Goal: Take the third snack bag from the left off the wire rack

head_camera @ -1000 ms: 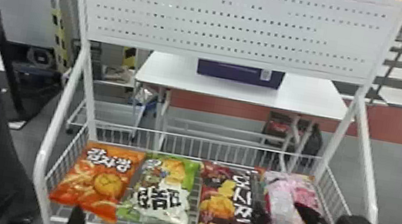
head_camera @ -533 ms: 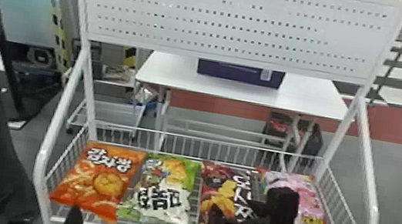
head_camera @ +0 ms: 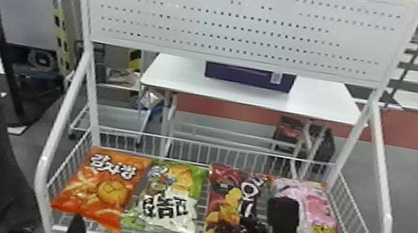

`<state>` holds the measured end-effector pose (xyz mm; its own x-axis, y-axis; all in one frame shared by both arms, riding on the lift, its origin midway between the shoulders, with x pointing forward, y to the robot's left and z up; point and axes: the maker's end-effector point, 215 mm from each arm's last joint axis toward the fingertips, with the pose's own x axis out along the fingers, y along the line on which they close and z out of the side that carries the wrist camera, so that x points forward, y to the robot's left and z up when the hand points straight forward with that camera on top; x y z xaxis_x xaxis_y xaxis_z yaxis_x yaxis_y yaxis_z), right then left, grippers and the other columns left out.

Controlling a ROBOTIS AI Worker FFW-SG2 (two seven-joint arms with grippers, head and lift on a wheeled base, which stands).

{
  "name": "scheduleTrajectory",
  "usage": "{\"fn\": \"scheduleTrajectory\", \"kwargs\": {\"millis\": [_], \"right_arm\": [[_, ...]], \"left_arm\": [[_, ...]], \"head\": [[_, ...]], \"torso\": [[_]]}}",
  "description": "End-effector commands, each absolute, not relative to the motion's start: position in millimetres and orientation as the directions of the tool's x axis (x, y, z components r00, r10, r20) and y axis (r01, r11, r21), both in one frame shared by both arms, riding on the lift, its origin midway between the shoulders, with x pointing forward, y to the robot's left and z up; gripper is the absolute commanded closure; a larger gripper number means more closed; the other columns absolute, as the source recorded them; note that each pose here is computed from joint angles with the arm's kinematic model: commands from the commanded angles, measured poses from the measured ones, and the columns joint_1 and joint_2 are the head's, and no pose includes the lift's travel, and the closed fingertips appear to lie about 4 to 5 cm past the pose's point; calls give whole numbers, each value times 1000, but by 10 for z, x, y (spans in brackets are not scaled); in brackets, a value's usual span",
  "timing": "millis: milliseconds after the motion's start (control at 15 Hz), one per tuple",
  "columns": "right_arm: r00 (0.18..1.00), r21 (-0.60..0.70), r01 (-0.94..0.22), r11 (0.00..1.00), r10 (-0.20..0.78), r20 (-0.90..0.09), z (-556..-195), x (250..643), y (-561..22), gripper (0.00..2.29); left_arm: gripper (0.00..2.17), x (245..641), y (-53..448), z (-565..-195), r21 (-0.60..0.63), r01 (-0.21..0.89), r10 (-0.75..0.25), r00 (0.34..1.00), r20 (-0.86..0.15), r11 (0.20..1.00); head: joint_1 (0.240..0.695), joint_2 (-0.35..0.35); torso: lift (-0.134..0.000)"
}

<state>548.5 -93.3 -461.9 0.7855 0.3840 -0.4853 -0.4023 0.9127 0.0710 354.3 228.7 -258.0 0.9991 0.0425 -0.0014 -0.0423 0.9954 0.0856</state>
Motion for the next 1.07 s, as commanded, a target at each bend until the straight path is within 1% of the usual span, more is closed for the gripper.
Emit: {"fn": "scheduleTrajectory", "kwargs": {"millis": [0, 133, 333, 467, 600, 800, 1000], "right_arm": [[801, 60, -412, 909, 393, -453, -4486, 5477, -902, 2240], [810, 60, -415, 908, 399, -429, -4380, 5432, -887, 2240], [831, 62, -417, 907, 408, -378, -4097, 5368, -930, 2240], [859, 44, -412, 910, 403, -316, -3716, 5243, -1041, 2240], [887, 40, -382, 923, 379, -265, -3413, 5075, -1304, 2240], [918, 60, -350, 935, 355, -176, -3036, 4697, -1663, 2240], [952, 67, -286, 956, 292, -91, -2859, 4381, -2159, 2243]], "left_arm": [[137, 3538, 2289, -2582, 86, -43, 44, 999, -2, 995], [137, 3538, 2291, -2574, 84, -46, 46, 999, -1, 995], [137, 3542, 2288, -2569, 84, -44, 44, 999, 1, 995], [137, 3543, 2287, -2552, 84, -45, 44, 999, 4, 995], [137, 3544, 2292, -2550, 86, -44, 44, 999, 4, 995], [137, 3542, 2290, -2560, 83, -46, 46, 999, 2, 995], [137, 3555, 2276, -2558, 82, -43, 43, 999, 4, 996]], "head": [[499, 0], [499, 0], [499, 0], [499, 0], [499, 0], [499, 0], [499, 0]], "torso": [[0], [0], [0], [0], [0], [0], [0]]}}
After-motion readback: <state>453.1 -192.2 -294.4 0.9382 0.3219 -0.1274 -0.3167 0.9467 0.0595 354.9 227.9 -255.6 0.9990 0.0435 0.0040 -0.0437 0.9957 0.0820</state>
